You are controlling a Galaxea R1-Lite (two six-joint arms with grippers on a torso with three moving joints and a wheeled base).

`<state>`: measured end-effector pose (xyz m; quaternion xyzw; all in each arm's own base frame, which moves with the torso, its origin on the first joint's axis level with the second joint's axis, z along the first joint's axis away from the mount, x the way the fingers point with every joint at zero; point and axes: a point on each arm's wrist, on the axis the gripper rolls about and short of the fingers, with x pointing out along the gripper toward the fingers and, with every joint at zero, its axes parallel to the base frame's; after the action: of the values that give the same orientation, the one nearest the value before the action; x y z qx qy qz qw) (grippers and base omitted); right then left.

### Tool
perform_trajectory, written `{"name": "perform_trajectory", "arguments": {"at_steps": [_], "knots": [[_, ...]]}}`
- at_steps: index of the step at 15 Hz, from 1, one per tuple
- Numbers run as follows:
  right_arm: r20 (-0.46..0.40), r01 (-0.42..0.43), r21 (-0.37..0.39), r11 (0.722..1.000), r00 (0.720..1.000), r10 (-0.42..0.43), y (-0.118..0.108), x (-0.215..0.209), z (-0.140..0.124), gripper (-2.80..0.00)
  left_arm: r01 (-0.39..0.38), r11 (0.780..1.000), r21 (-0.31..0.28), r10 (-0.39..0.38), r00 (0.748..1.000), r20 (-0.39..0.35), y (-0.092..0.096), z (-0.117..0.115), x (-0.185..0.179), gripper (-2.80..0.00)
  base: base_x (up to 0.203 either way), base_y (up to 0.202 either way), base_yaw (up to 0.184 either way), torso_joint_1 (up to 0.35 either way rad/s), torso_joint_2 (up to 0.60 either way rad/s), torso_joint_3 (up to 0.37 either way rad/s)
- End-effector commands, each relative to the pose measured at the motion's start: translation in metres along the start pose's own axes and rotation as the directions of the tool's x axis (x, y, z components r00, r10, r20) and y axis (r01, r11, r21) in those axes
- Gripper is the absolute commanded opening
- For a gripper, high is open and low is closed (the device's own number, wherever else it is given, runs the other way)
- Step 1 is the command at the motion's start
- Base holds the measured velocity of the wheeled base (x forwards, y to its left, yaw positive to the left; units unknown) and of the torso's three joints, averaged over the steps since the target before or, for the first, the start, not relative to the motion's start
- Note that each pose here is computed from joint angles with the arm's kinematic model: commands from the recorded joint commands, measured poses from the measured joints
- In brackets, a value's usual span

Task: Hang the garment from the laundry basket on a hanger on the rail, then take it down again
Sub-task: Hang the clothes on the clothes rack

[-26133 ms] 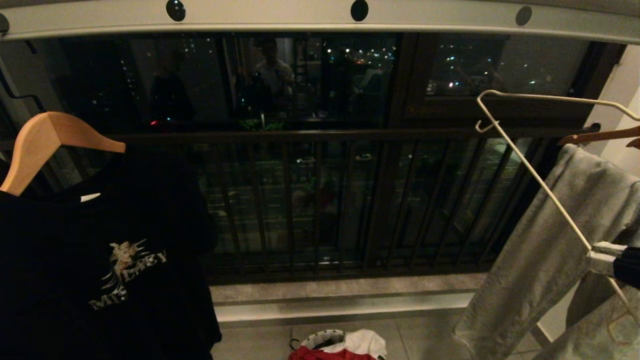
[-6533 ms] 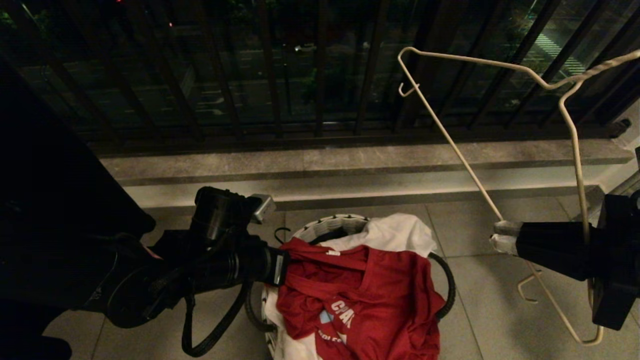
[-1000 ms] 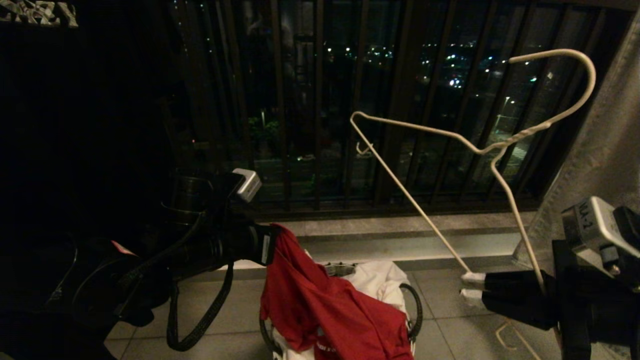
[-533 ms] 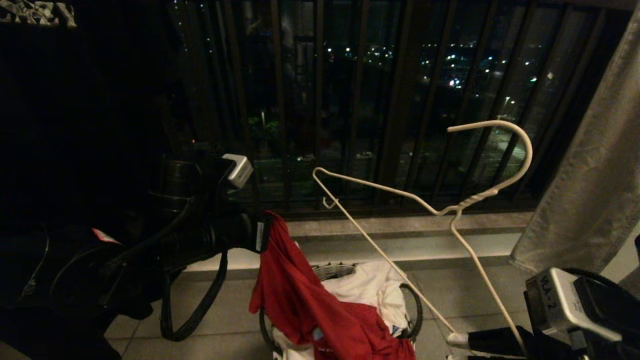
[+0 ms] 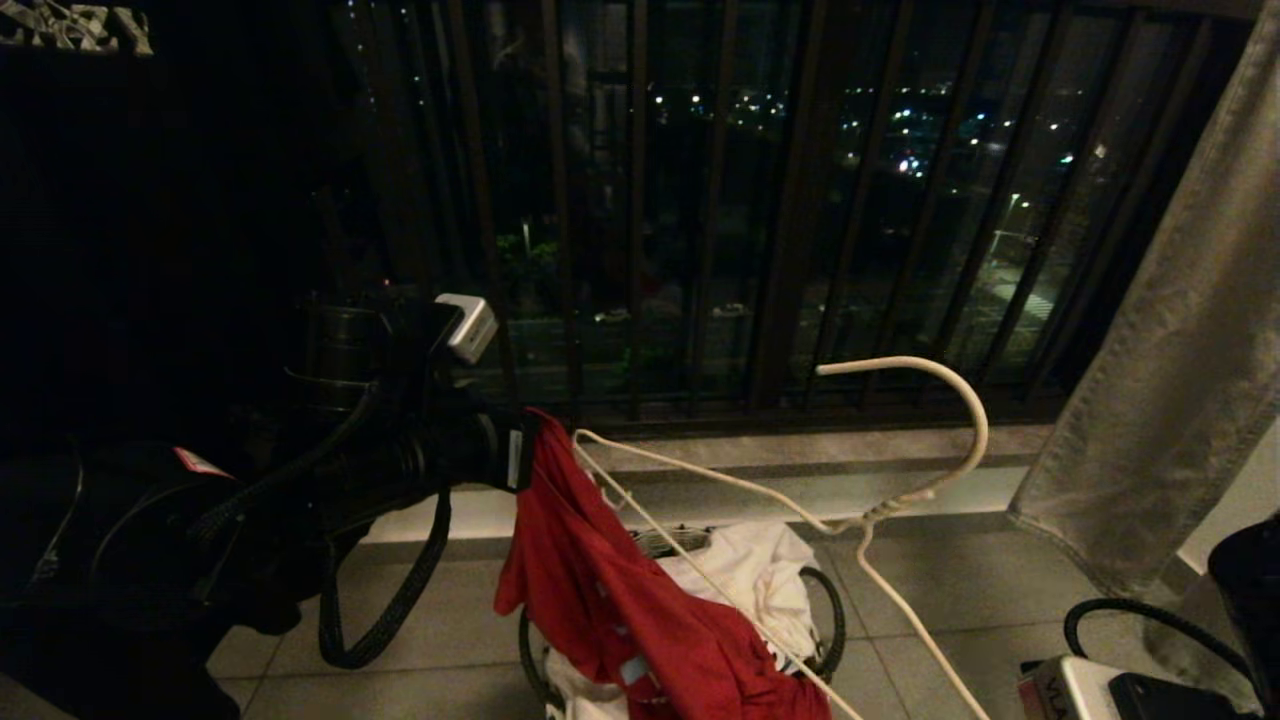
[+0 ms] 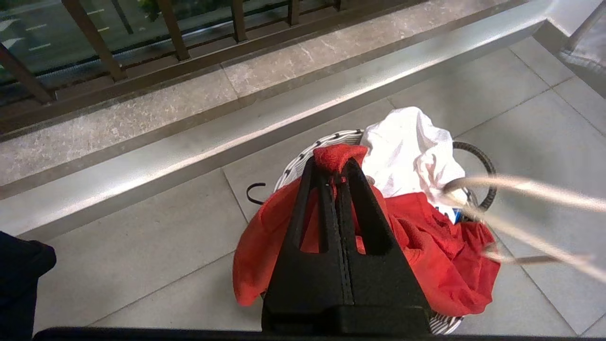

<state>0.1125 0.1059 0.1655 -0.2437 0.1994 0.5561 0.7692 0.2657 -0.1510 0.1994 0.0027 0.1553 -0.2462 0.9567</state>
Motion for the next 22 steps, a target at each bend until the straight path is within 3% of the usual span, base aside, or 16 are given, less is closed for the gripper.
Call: {"name": "perform_trajectory", "arguments": {"at_steps": [1, 14, 19, 22], "knots": [[-0.022, -0.019, 0.005, 1.000, 1.000, 0.019, -0.002, 0.007, -0.001, -2.80, 0.001, 1.000, 0.000, -0.001, 1.000, 0.011, 0.000, 0.002, -0.002, -2.80, 0.000, 0.000, 0.000, 0.000, 0.00, 0.000], [-0.023, -0.058, -0.031, 0.998, 0.998, 0.057, 0.002, 0.013, 0.004, -2.80, 0.067, 0.997, 0.025, -0.068, 0.997, 0.029, -0.018, 0.004, -0.020, -2.80, 0.000, 0.000, 0.000, 0.000, 0.00, 0.000], [-0.035, -0.030, -0.035, 0.999, 0.999, 0.029, 0.001, 0.013, 0.004, -2.80, 0.066, 0.991, 0.120, -0.067, 0.998, 0.002, -0.016, -0.007, -0.030, -2.80, 0.000, 0.000, 0.000, 0.000, 0.00, 0.000], [-0.041, -0.032, -0.043, 0.999, 0.999, 0.030, 0.002, 0.013, 0.003, -2.80, 0.079, 0.989, 0.125, -0.076, 0.997, -0.029, -0.017, -0.004, -0.038, -2.80, 0.000, 0.000, 0.000, 0.000, 0.00, 0.000]]}}
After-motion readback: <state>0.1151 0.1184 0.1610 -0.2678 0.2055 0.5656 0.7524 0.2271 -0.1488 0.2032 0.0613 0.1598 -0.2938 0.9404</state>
